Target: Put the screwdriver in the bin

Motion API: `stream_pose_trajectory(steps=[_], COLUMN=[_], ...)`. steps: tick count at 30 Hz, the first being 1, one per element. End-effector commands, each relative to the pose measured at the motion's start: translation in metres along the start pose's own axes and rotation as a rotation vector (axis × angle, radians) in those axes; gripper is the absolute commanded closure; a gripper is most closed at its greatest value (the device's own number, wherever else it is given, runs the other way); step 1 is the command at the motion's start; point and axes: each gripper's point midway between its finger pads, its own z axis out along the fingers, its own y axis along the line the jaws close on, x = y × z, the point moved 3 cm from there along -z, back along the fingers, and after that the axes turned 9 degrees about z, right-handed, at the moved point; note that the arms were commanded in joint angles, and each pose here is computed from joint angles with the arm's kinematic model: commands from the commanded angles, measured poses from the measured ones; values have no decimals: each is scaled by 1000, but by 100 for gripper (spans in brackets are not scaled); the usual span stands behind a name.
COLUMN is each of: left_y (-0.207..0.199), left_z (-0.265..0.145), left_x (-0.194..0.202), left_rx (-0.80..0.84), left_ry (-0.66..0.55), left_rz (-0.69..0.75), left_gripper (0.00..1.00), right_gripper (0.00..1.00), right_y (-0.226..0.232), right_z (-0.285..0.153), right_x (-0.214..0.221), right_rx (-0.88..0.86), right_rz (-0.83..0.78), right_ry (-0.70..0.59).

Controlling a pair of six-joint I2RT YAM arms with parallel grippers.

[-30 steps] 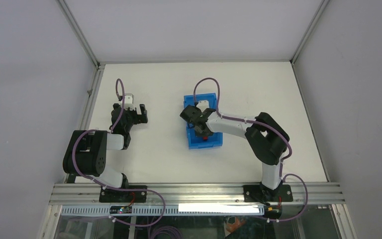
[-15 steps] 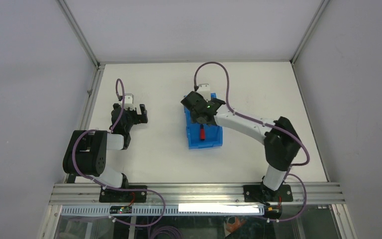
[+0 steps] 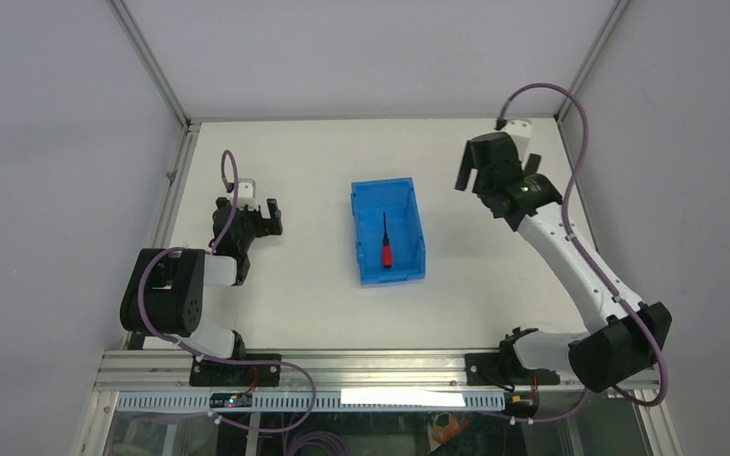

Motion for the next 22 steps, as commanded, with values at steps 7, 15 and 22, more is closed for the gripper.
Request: stream_pose_trajectory(steps=[7, 15, 22], left_y=[-3, -3, -3], left_z=[-1, -1, -1], left_x=[-16, -16, -16], left_rx=[7, 8, 8], left_ry=[-57, -57, -57], left_rz=[-16, -15, -15], left_gripper=[1, 1, 1], right_gripper=[1, 1, 1], right_y=[-101, -101, -102], right_z=[4, -2, 5], right_x=[-5, 1, 10], right_rx=[102, 64, 91], right_rz=[132, 149, 163], right_ry=[39, 29, 61])
